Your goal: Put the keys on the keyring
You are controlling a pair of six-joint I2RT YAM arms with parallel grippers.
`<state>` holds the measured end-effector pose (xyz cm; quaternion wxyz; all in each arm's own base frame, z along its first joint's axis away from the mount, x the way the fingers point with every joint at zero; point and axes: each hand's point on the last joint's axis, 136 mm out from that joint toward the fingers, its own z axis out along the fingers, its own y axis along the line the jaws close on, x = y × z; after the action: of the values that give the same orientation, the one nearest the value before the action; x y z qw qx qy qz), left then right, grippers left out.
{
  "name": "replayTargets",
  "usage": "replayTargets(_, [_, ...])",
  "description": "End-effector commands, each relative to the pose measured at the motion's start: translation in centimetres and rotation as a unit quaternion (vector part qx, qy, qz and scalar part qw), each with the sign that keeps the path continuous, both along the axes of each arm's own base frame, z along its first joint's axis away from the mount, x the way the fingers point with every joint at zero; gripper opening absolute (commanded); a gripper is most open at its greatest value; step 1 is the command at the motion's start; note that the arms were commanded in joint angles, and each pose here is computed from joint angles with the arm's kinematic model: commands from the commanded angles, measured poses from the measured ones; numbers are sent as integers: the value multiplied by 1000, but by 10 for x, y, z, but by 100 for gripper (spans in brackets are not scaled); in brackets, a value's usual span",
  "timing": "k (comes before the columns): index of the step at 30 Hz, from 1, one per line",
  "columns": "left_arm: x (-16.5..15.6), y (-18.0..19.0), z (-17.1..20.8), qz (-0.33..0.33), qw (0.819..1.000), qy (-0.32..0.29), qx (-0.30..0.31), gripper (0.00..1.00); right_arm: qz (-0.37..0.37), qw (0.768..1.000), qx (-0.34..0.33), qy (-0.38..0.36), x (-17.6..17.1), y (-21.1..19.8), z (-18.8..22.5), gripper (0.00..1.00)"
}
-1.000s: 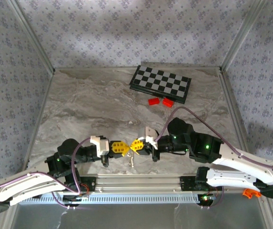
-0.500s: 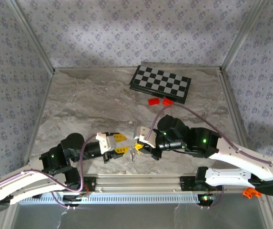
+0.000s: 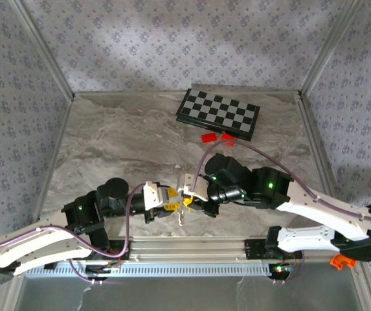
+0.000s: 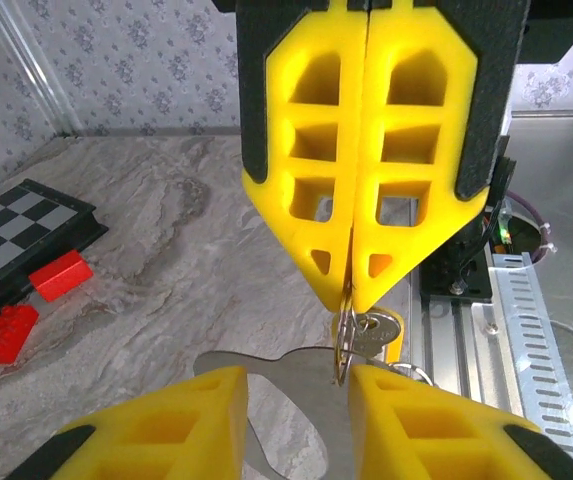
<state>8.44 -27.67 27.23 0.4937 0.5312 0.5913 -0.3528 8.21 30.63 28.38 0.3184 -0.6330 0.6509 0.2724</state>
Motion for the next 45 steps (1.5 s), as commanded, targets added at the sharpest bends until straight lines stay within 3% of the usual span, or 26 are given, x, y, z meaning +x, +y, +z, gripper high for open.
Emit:
replayTargets(1, [-5, -2, 18, -15, 999, -8, -32, 29, 13, 1000, 16, -6, -3, 2, 14, 0])
replayTargets(14, [-4, -9, 16, -20, 999, -9, -42, 18, 21, 1000, 21, 1, -6, 6, 14, 0])
replayTargets(19, [-2, -8, 16, -13, 999, -13, -44, 8, 19, 1000, 25, -2, -5, 7, 17, 0])
replayTargets(22, [-2, -6, 19, -10, 998, -15, -54, 0, 17, 1000, 26, -1, -5, 7, 18, 0])
replayTargets(26, [-2, -1, 32, -4, 995, -21, -96, 0, 7, 999, 35, 0, -3, 7, 22, 0])
replayTargets(33, [-13, 12, 59, -18, 984, -24, -178, 0, -1, 995, 103, 8, -5, 10, 38, 27])
replayTargets(45, [-19, 15, 65, -32, 980, -29, -194, 0, 6, 989, 146, 12, -2, 17, 44, 39])
